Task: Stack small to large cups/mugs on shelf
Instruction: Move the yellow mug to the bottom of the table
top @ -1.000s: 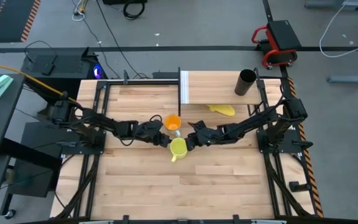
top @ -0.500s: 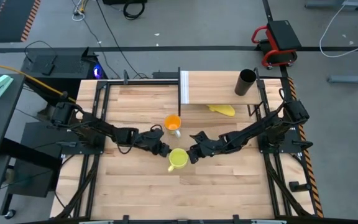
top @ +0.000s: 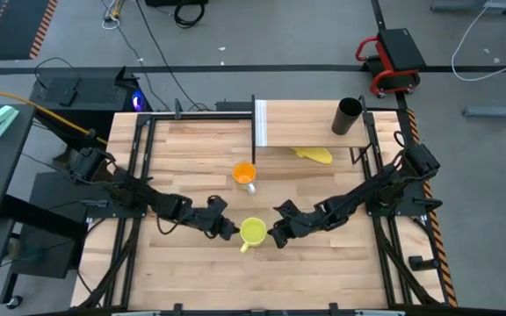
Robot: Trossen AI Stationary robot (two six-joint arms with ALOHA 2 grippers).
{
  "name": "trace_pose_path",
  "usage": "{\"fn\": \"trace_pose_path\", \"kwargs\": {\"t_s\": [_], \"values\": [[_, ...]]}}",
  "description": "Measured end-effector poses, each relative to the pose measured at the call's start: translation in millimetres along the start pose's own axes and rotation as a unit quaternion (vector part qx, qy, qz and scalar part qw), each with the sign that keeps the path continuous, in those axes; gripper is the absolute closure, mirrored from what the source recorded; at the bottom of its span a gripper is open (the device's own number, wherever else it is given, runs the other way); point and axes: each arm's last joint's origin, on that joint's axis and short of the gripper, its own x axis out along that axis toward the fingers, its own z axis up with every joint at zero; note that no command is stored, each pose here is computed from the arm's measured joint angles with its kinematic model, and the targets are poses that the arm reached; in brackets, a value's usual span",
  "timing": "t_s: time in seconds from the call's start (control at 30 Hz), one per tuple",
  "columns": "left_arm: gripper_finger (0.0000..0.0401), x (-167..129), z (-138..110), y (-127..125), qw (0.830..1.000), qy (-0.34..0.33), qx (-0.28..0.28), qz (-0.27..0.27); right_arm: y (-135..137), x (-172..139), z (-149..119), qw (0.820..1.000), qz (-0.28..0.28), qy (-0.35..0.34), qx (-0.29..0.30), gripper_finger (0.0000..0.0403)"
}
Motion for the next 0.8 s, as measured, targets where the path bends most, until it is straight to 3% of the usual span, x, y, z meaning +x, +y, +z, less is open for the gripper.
{"fn": "trace_pose_path", "kwargs": {"t_s": [0.2, 0.53, 0.8], "values": [[0.0394, -0.9, -2.7, -0.1, 1.0, -0.029, 0.003, 0.007, -0.3, -1.0, -3.5, 1.0, -0.008, -0.003, -0.008, 0.0403], [0.0378, 4.0, 31.6, 8.3, 0.997, -0.066, 0.008, 0.026, -14.5, 5.9, 26.8, 0.998, -0.045, -0.036, -0.01, 0.0402], [0.0394, 3.9, 29.0, 6.7, 0.999, -0.044, 0.015, 0.015, 0.9, 7.9, 39.1, 0.998, -0.008, -0.051, -0.027, 0.0402]]}}
